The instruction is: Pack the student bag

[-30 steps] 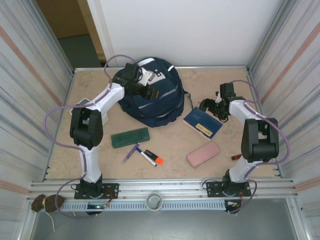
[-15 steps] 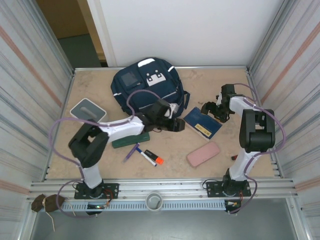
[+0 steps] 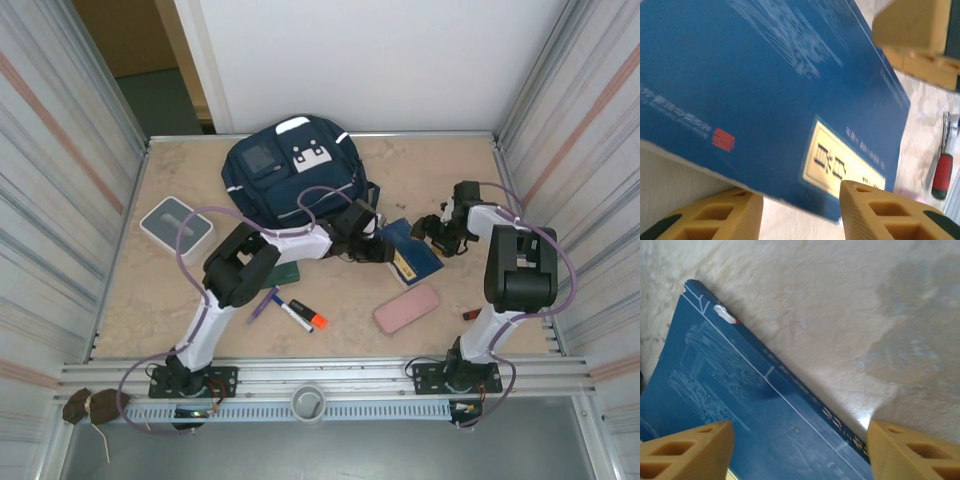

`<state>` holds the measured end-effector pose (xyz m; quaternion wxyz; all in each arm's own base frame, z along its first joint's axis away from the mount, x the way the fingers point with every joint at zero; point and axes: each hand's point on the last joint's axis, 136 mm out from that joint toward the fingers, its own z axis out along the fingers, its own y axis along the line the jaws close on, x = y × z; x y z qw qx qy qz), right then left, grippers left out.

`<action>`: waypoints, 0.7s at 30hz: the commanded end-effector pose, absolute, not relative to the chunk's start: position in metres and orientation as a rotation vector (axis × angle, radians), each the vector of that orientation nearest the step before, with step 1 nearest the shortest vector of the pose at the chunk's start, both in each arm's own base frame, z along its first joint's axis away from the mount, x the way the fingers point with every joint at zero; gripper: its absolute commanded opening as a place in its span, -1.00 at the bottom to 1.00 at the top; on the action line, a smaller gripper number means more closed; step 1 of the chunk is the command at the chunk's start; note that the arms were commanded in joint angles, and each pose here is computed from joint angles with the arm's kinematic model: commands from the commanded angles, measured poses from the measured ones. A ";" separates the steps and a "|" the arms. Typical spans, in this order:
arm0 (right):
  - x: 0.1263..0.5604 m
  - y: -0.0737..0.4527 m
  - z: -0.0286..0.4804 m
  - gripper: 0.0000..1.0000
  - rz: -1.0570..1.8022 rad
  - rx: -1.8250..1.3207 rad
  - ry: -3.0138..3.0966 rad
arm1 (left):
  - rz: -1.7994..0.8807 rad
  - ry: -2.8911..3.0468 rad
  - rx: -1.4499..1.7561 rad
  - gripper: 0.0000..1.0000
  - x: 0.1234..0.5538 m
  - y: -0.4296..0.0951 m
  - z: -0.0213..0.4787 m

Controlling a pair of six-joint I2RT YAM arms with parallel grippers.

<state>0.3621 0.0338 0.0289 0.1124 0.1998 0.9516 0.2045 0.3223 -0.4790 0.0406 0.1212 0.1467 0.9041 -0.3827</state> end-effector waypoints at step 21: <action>0.343 0.067 0.026 -0.24 0.883 0.665 2.695 | -1.034 2.639 0.550 -0.21 0.357 -0.489 0.034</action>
